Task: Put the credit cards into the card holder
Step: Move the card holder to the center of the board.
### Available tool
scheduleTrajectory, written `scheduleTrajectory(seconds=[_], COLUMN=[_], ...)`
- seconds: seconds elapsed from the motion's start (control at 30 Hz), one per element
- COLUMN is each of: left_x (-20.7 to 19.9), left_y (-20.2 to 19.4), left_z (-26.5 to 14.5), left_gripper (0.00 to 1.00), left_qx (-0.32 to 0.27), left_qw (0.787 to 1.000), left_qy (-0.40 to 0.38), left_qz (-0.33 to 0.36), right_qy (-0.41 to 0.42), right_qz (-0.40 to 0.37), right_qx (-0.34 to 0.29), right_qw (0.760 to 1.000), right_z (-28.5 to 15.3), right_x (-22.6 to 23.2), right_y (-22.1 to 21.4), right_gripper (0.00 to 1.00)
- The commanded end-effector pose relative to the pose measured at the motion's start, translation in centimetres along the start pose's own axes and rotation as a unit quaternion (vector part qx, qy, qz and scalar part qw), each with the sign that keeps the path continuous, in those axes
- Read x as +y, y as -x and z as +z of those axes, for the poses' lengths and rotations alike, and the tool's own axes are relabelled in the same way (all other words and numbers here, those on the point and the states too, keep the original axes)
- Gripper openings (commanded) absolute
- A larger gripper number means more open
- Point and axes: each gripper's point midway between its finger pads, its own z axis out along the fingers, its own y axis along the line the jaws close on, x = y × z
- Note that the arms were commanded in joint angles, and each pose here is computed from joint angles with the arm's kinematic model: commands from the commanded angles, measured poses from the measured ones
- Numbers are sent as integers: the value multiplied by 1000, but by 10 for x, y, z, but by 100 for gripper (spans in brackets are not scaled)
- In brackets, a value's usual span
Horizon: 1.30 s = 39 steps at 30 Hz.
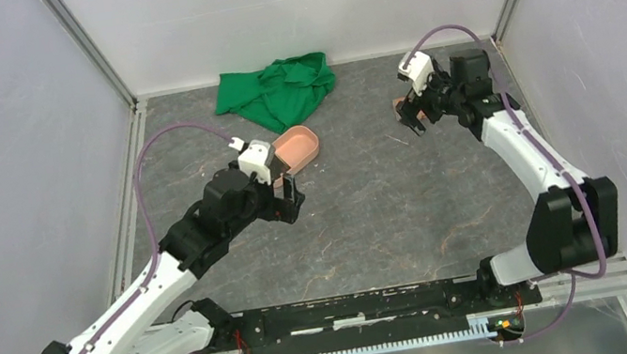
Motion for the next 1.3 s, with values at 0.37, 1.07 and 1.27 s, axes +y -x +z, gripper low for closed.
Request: scheduleTrajectory(seconds=[0.37, 1.07, 1.27], left_x=[23, 33, 35], left_y=[0, 1, 1], left_z=[-9, -4, -4], left_gripper=[100, 100, 100], left_qx=[-34, -31, -32], left_qw=[998, 999, 999], left_qy=[35, 18, 16], left_qz=[37, 9, 1], right_qy=[-75, -67, -71], right_qz=[10, 21, 13], right_qx=[148, 236, 252], right_qw=[986, 969, 965], right_z=[83, 147, 154], right_x=[-44, -50, -54], right_y=[-41, -97, -106], right_gripper=[80, 49, 42])
